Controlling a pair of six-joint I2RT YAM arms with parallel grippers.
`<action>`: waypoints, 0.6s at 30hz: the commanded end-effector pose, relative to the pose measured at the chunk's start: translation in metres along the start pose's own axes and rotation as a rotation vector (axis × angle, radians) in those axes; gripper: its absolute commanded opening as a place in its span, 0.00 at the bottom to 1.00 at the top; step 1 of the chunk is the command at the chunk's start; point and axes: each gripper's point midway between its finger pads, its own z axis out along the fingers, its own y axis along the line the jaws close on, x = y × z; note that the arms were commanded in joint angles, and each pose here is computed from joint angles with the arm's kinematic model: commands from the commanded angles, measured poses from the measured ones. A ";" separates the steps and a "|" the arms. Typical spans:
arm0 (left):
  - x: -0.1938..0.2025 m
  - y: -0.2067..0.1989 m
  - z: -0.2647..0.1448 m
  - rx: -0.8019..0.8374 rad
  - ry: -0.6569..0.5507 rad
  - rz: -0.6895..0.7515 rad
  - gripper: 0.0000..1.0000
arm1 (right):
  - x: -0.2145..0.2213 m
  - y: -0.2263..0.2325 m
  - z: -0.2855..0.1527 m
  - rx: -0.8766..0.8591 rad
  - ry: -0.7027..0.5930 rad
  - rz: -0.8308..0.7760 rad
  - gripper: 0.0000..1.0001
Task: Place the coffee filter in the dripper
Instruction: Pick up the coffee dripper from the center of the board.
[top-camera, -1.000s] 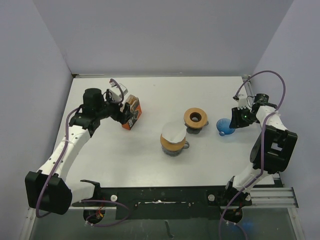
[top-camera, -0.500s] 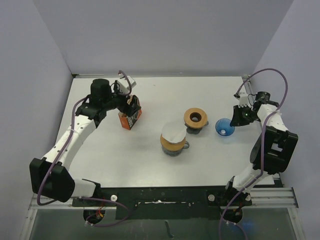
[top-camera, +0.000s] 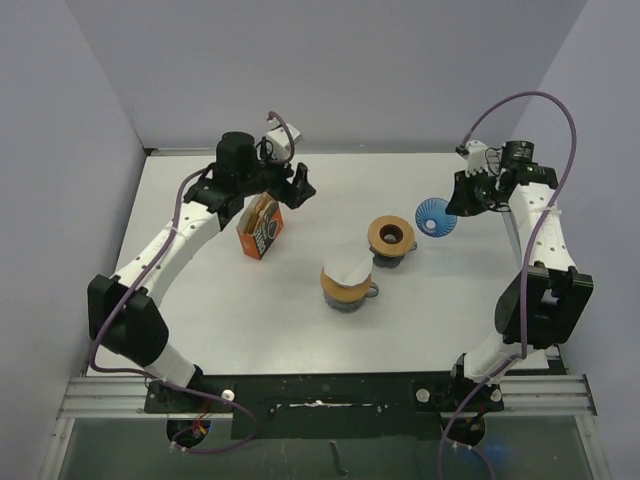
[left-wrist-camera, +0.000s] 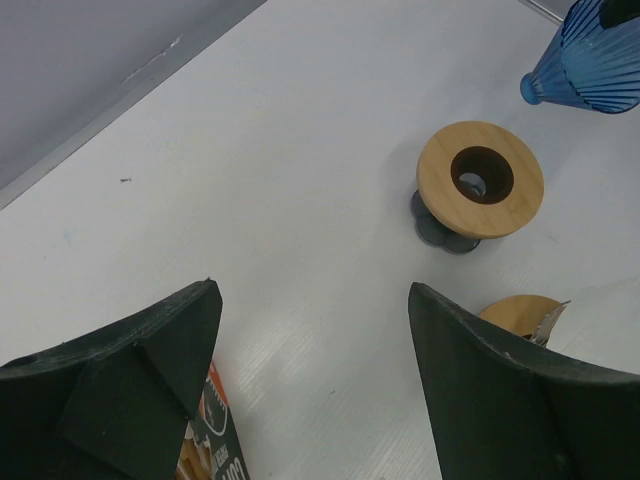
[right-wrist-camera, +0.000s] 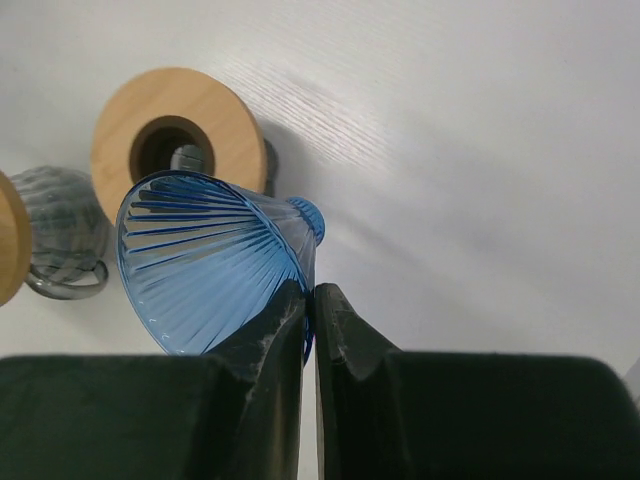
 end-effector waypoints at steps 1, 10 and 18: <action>-0.046 -0.011 0.015 0.004 -0.115 -0.028 0.75 | -0.038 0.043 -0.008 -0.092 -0.061 -0.048 0.00; -0.057 -0.028 0.040 0.031 -0.125 -0.063 0.74 | -0.061 0.087 0.021 -0.210 -0.028 -0.092 0.00; -0.061 -0.045 0.053 0.075 -0.120 -0.078 0.74 | -0.050 0.098 0.040 -0.249 0.042 -0.076 0.00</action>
